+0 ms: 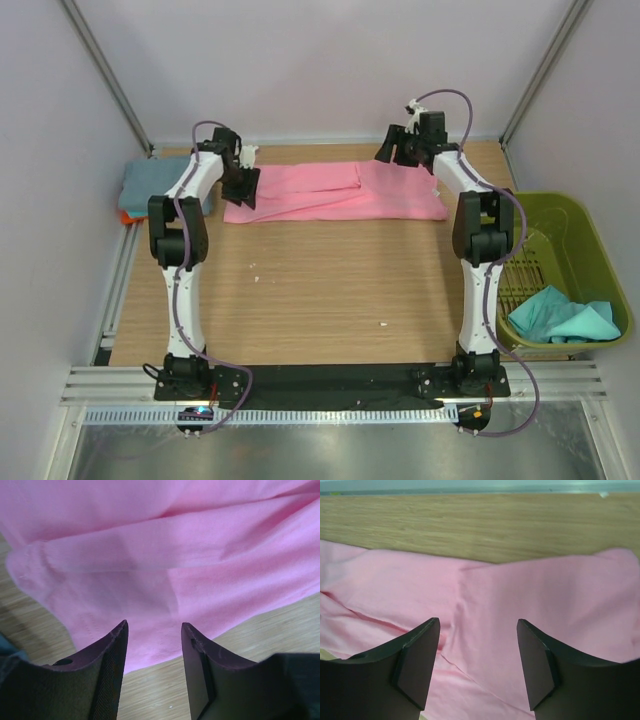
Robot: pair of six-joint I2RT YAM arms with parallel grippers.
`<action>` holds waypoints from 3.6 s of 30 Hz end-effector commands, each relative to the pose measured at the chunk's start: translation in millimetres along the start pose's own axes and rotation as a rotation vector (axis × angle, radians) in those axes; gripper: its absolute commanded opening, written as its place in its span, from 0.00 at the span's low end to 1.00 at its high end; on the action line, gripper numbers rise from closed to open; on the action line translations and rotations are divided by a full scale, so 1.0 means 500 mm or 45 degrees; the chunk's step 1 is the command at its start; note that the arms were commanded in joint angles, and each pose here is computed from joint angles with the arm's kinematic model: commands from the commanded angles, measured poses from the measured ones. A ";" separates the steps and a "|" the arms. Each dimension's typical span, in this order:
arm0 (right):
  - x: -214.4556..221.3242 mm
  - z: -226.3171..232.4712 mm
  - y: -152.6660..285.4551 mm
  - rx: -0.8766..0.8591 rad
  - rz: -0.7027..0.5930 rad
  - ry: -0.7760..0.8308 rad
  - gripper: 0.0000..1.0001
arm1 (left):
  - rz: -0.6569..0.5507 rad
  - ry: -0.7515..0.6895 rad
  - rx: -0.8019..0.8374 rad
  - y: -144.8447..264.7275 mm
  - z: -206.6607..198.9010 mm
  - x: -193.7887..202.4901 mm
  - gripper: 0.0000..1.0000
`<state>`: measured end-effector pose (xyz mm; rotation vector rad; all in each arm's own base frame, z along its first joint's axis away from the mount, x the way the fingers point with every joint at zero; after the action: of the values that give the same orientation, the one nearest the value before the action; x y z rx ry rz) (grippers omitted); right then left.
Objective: Fold and stack the t-shirts
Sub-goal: Fold the tshirt
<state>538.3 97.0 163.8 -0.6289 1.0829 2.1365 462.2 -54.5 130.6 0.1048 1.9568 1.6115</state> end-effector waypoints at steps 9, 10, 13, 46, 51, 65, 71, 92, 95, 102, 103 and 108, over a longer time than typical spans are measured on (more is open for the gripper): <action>0.026 -0.061 0.086 0.262 0.149 0.137 0.66 | -0.205 -0.120 -0.002 0.093 -0.013 -0.040 0.48; 0.025 -0.059 0.091 0.264 0.152 0.146 0.66 | -0.182 -0.133 0.006 0.096 -0.017 -0.032 0.48; 0.033 -0.065 0.095 0.292 0.157 0.148 0.67 | -0.149 -0.125 0.014 0.089 -0.020 -0.018 0.48; 0.257 -0.087 0.153 0.418 0.598 0.175 0.66 | 0.206 -0.203 -0.066 0.051 -0.156 0.184 0.42; 0.262 -0.061 0.220 0.416 0.611 0.170 0.66 | 0.228 -0.214 -0.032 0.094 -0.200 0.239 0.42; 0.267 -0.057 0.236 0.428 0.574 0.192 0.66 | 0.195 -0.250 -0.104 0.146 -0.217 0.281 0.42; 0.247 -0.059 0.210 0.431 0.541 0.206 0.67 | 0.130 -0.289 -0.127 0.137 -0.203 0.229 0.42; 0.168 -0.080 0.025 0.422 0.454 0.273 0.67 | 0.199 -0.394 -0.193 0.015 -0.205 0.191 0.40; 0.147 -0.076 -0.042 0.406 0.418 0.322 0.67 | 0.227 -0.459 -0.201 0.009 -0.234 0.198 0.40; 0.099 -0.001 -0.132 0.377 0.276 0.541 0.70 | 0.264 -0.658 -0.257 0.027 -0.329 0.229 0.39; 0.095 0.008 -0.135 0.368 0.257 0.560 0.70 | 0.263 -0.698 -0.262 0.031 -0.347 0.231 0.40; 0.066 0.052 -0.152 0.316 0.082 0.571 0.73 | 0.267 -0.759 -0.291 0.039 -0.382 0.241 0.40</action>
<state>556.7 153.3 105.7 -0.9146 1.6468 1.9971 273.3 -167.4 114.4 0.6219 1.3600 1.6484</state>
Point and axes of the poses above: each gripper's point midway between its finger pads, its own y axis back along the fingers, its own z axis along the line the jaws close on, x = y × z, the point moved 10 cm from there along y, back along the fingers, and after that the axes turned 11 degrees about -y, right-handed, at the moved point
